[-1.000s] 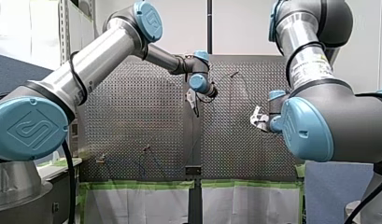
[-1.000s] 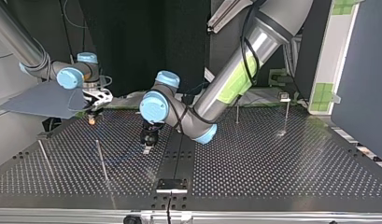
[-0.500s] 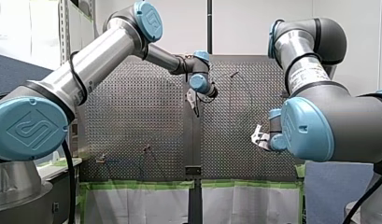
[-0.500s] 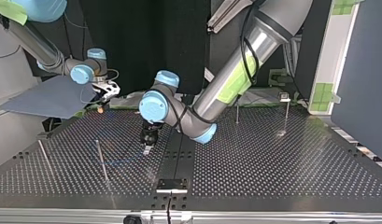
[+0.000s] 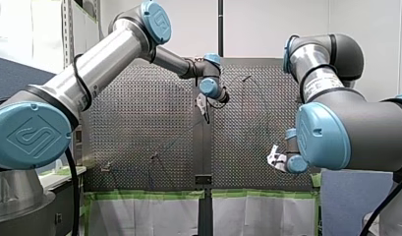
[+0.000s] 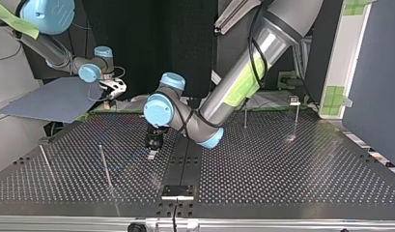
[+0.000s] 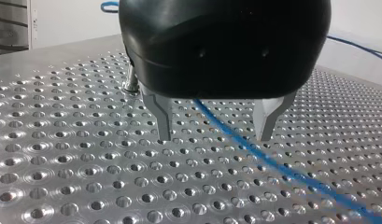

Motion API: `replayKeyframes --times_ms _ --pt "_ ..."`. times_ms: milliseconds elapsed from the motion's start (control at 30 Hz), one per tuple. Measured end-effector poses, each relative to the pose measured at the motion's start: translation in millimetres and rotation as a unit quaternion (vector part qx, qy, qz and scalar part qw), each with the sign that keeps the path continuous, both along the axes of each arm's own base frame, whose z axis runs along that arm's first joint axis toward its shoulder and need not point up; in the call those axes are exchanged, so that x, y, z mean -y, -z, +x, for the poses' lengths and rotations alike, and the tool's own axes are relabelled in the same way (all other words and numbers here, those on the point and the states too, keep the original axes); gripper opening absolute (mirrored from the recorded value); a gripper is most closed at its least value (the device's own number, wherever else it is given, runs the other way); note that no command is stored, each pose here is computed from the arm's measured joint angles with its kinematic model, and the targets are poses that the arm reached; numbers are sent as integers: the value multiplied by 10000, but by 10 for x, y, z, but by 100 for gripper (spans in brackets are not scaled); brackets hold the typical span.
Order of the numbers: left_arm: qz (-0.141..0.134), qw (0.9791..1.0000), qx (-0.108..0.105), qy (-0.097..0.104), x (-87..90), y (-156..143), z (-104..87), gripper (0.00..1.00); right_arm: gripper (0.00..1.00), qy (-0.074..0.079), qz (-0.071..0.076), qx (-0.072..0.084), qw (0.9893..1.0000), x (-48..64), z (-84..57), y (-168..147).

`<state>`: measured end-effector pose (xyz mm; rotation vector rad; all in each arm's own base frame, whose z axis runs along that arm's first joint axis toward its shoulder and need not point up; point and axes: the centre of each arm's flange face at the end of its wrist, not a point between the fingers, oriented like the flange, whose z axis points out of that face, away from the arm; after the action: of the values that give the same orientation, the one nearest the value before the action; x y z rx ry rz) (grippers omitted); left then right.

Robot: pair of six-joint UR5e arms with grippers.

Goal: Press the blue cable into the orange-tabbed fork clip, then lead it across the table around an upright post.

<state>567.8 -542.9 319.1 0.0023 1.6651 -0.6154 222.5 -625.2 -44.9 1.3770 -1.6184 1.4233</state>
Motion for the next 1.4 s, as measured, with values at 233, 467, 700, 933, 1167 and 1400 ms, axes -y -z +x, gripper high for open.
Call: replayKeyframes --times_ms 233,467,700,933,1167,1400 --pt "-1 10000 1 7 2 -2 -1 86 0 56 15 -7 10000 11 -74 70" --pt "-2 10000 2 14 9 -5 -7 86 0 114 63 -8 9999 2 -151 246" --pt "0 10000 -1 27 23 -5 -22 86 0 154 40 10 9999 14 -197 294" --pt "1 10000 -3 31 27 -4 -27 86 0 174 -38 6 9998 35 -226 324" --pt "-3 10000 -33 43 38 -3 -48 86 0 210 -7 3 9998 79 -275 420" --pt "71 9997 -238 80 61 35 -136 91 0 266 202 -67 9994 81 -327 645"
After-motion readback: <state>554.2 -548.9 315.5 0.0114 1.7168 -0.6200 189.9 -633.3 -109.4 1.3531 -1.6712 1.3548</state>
